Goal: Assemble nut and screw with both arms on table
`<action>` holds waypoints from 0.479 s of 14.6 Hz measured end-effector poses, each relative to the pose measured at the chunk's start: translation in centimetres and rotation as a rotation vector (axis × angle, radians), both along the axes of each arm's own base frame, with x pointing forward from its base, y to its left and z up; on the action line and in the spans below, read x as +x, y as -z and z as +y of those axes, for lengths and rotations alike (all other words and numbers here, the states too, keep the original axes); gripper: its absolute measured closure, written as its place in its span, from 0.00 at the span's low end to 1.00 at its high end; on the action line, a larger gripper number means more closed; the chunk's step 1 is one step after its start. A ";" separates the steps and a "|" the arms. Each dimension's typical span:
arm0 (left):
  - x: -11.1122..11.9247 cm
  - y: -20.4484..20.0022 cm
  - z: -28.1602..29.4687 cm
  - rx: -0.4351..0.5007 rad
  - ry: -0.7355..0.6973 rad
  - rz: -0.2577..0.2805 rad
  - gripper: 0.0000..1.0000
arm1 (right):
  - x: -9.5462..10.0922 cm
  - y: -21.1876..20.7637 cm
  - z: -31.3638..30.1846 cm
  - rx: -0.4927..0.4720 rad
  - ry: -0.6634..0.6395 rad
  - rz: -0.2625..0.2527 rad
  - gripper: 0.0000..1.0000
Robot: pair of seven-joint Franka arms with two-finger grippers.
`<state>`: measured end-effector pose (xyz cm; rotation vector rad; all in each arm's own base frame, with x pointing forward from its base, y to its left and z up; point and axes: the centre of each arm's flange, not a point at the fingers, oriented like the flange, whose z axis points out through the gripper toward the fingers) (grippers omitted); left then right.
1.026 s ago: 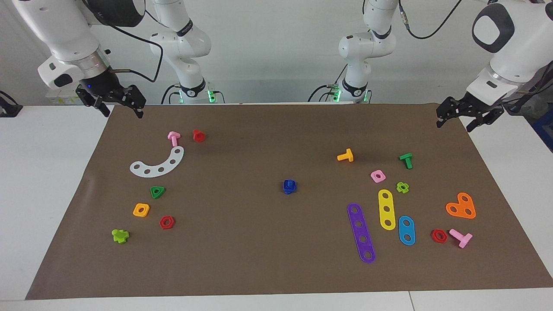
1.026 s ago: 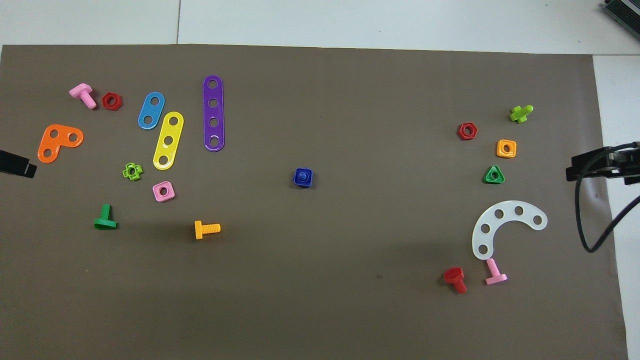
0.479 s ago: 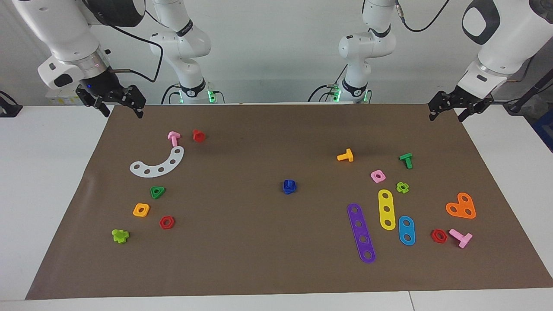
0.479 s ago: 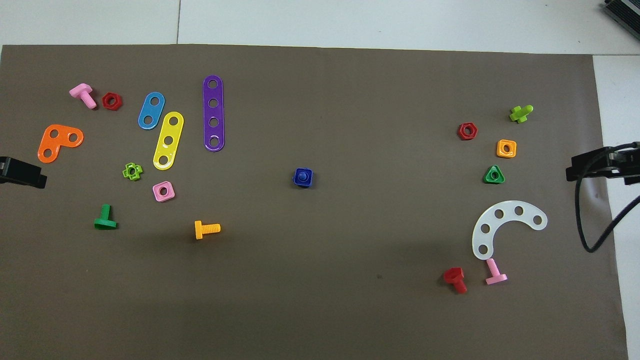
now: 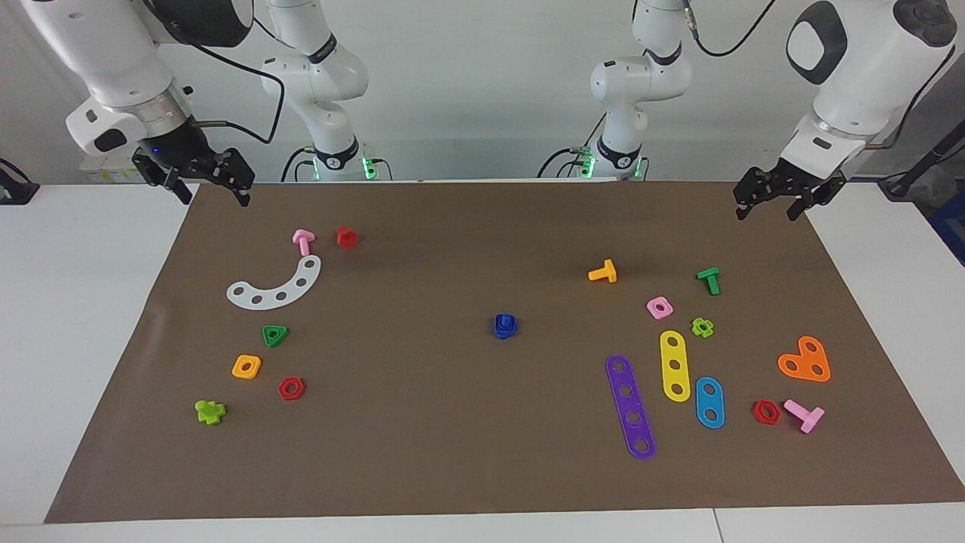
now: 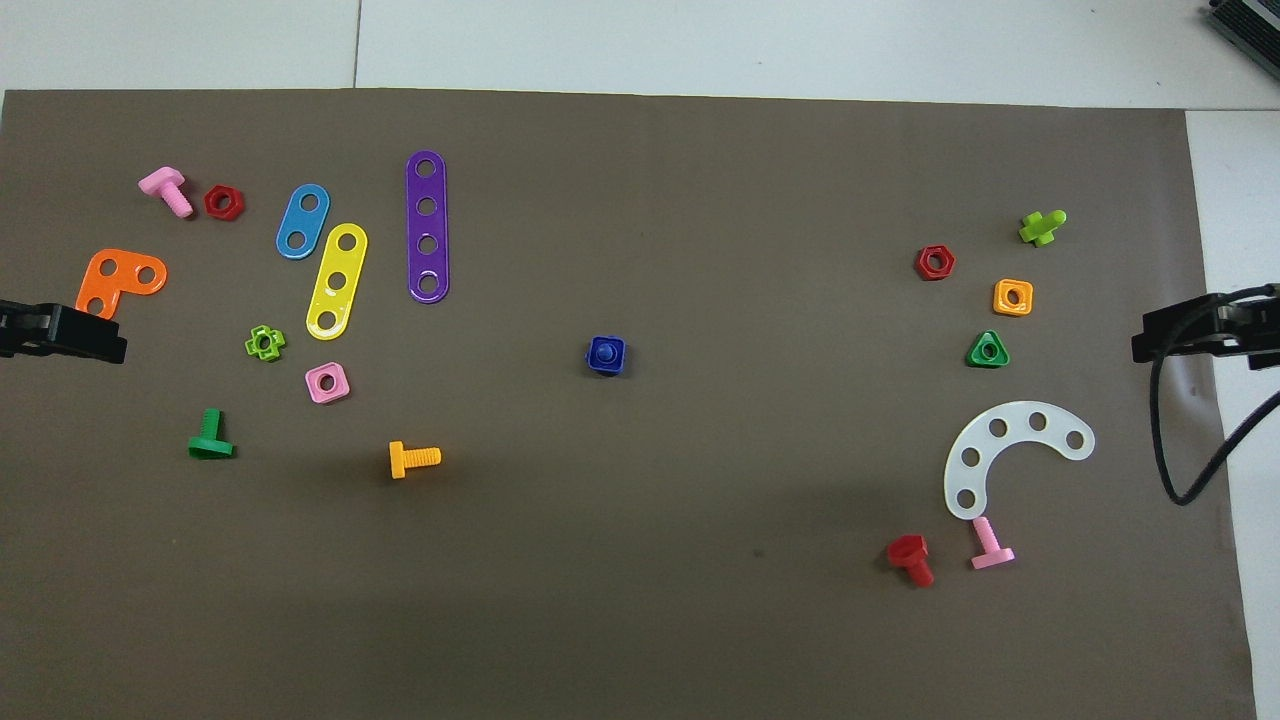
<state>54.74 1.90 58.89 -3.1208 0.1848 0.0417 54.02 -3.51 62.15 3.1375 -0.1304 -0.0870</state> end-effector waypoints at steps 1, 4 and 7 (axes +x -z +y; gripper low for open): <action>0.0 -0.1 0.0 0.000 0.001 -0.007 0.00 | 0.0 0.0 0.0 0.000 0.000 0.000 0.00; 0.1 -0.4 0.0 0.001 0.002 -0.022 0.00 | 0.0 0.0 0.0 0.000 0.000 0.000 0.00; 0.1 -0.4 0.2 0.001 -0.002 -0.024 0.00 | 0.0 0.0 0.0 0.000 0.000 0.000 0.00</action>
